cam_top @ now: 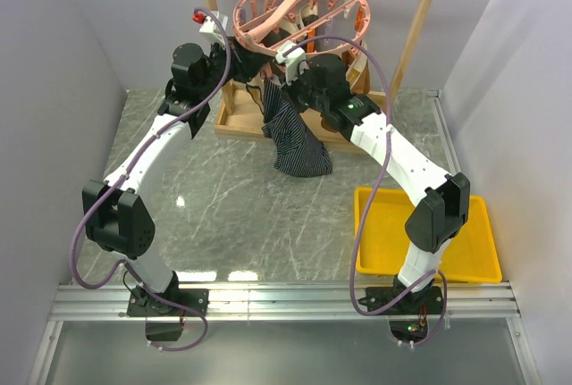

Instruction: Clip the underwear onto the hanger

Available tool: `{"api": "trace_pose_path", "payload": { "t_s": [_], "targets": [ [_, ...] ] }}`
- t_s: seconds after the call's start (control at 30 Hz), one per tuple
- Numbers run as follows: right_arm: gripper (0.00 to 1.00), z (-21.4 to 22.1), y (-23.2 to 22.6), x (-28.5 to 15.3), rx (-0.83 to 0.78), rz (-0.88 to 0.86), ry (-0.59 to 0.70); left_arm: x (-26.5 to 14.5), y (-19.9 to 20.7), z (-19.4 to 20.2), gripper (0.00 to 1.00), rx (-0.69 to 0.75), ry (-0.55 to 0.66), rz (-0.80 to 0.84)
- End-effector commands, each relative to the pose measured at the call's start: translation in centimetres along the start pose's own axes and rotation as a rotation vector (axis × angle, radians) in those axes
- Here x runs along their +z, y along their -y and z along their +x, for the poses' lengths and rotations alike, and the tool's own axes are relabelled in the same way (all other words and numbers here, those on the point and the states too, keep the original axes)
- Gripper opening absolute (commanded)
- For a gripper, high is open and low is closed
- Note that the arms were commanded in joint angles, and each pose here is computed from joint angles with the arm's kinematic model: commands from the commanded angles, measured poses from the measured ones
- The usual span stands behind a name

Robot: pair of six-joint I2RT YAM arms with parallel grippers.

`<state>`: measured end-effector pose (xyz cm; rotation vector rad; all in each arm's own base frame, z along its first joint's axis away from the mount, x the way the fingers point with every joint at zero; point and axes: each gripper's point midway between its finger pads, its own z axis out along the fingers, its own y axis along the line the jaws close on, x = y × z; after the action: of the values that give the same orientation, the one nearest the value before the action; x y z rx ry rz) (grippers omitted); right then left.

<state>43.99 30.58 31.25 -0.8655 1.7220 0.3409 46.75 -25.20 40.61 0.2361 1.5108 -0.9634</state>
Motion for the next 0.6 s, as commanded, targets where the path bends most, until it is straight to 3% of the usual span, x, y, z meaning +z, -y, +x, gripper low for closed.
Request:
{"api": "trace_pose_path", "payload": {
  "t_s": [0.0,0.57],
  "targets": [
    [0.00,-2.9,0.7,-0.7,-0.024,0.009,0.069,-0.3,-0.2,1.3,0.00,-0.008,-0.050,0.005],
    [0.00,-5.0,0.9,-2.0,-0.019,0.013,0.112,-0.1,-1.0,2.4,0.00,0.005,-0.078,-0.017]
  ]
}}
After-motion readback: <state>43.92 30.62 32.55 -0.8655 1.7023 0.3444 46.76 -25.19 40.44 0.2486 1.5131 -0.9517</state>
